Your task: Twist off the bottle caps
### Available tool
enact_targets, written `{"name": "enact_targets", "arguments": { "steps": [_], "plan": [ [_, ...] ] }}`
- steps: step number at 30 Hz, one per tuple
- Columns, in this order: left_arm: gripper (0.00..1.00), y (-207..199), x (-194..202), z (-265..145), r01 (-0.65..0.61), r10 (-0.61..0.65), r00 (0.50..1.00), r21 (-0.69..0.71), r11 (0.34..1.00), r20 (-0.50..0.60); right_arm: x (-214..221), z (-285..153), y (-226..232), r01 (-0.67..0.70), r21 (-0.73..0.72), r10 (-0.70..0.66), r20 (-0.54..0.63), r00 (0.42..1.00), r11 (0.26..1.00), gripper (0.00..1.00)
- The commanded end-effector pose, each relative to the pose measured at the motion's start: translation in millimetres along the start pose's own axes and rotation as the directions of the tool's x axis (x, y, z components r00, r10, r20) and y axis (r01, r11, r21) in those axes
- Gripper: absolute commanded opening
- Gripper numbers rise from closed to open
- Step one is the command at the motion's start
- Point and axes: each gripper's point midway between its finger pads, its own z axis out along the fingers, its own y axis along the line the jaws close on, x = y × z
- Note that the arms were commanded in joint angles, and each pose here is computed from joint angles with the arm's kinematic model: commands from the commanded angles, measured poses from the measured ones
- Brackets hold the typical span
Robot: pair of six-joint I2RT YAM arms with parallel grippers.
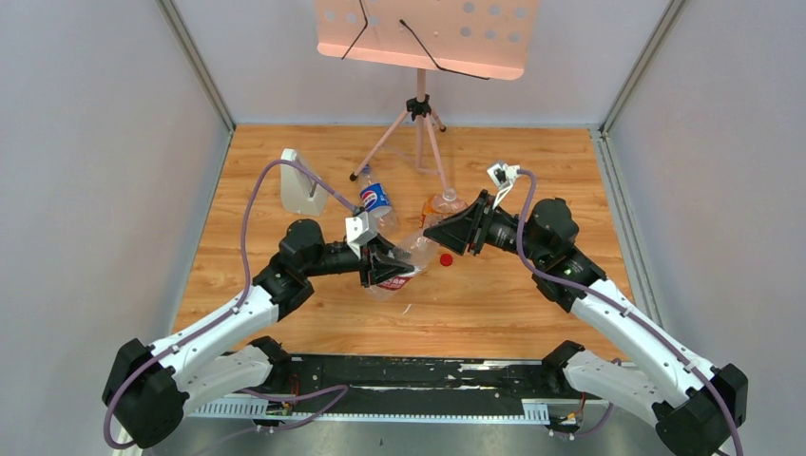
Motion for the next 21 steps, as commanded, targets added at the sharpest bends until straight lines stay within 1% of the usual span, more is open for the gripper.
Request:
{"name": "enact_targets", "arguments": {
  "steps": [1, 3, 5, 6, 7, 8, 9, 10, 11, 12, 13, 15, 17, 19, 21],
  "plan": [
    [0.11, -0.1, -22.9, 1.6, -0.037, 0.037, 0.998, -0.006, 0.999, 0.05, -4.8, -2.4, 8.7, 0.031, -0.028, -0.031, 0.013, 0.999, 0.999, 0.28],
    [0.12, 1.7, -24.1, 1.4, -0.033, 0.034, 0.998, -0.019, 0.999, 0.053, -4.4, -2.4, 8.5, 0.034, -0.027, -0.034, 0.01, 0.999, 0.999, 0.23],
    [0.22, 4.7, -23.9, 0.9, -0.021, 0.023, 0.998, -0.04, 0.999, 0.052, -3.8, -2.7, 7.2, 0.035, -0.02, -0.035, 0.008, 0.999, 0.999, 0.2],
    [0.34, 6.0, -22.9, 0.3, -0.014, 0.017, 0.999, -0.05, 0.999, 0.048, -3.8, -2.8, 6.1, 0.036, -0.014, -0.036, 0.007, 0.999, 0.999, 0.19],
    [0.39, 6.8, -23.5, 0.0, -0.012, 0.015, 0.999, -0.056, 0.998, 0.047, -3.7, -3.1, 5.1, 0.037, -0.006, -0.037, 0.007, 0.999, 0.999, 0.17],
    [0.49, 8.8, -22.3, -0.9, -0.005, 0.008, 0.999, -0.071, 0.997, 0.04, -3.8, -3.5, 3.9, 0.039, 0.001, -0.039, 0.007, 0.999, 0.999, 0.16],
    [0.63, 10.1, -22.6, -1.3, 0.0, 0.003, 0.999, -0.081, 0.997, 0.039, -3.9, -3.9, 2.1, 0.04, 0.012, -0.04, 0.009, 0.999, 0.999, 0.14],
    [0.69, 12.1, -22.0, -2.4, 0.005, -0.002, 0.999, -0.098, 0.995, 0.036, -4.4, -4.7, 0.8, 0.042, 0.023, -0.042, 0.011, 0.999, 0.999, 0.13],
    [0.79, 12.9, -22.1, -3.0, 0.005, -0.002, 0.999, -0.105, 0.994, 0.035, -4.4, -5.2, -1.0, 0.042, 0.034, -0.043, 0.012, 0.999, 0.999, 0.12],
    [0.83, 14.9, -23.0, -4.2, 0.005, -0.001, 0.999, -0.121, 0.993, 0.038, -4.0, -5.6, -2.8, 0.043, 0.044, -0.044, 0.011, 0.999, 0.998, 0.12],
    [0.91, 15.8, -23.5, -4.9, 0.004, 0.001, 0.999, -0.129, 0.992, 0.039, -2.8, -6.0, -5.3, 0.044, 0.056, -0.045, 0.007, 0.999, 0.997, 0.11],
    [0.99, 20.5, -24.9, -7.7, 0.0, 0.008, 0.999, -0.165, 0.986, 0.045, -1.5, -7.0, -9.7, 0.046, 0.08, -0.046, 0.002, 0.999, 0.996, 0.1],
    [1.0, 24.0, -26.2, -10.7, -0.004, 0.014, 0.999, -0.196, 0.981, 0.052, -0.9, -7.9, -13.9, 0.053, 0.102, -0.053, -0.001, 0.999, 0.993, 0.09],
    [1.0, 27.6, -28.9, -14.8, -0.006, 0.021, 0.998, -0.231, 0.973, 0.061, 4.3, -11.9, -22.9, 0.052, 0.155, -0.048, -0.028, 0.998, 0.986, 0.09],
    [1.0, 33.0, -31.0, -19.3, -0.001, 0.021, 0.997, -0.276, 0.961, 0.071, 3.3, -16.4, -32.6, 0.062, 0.219, -0.057, -0.028, 0.998, 0.974, 0.08]
  ]
}}
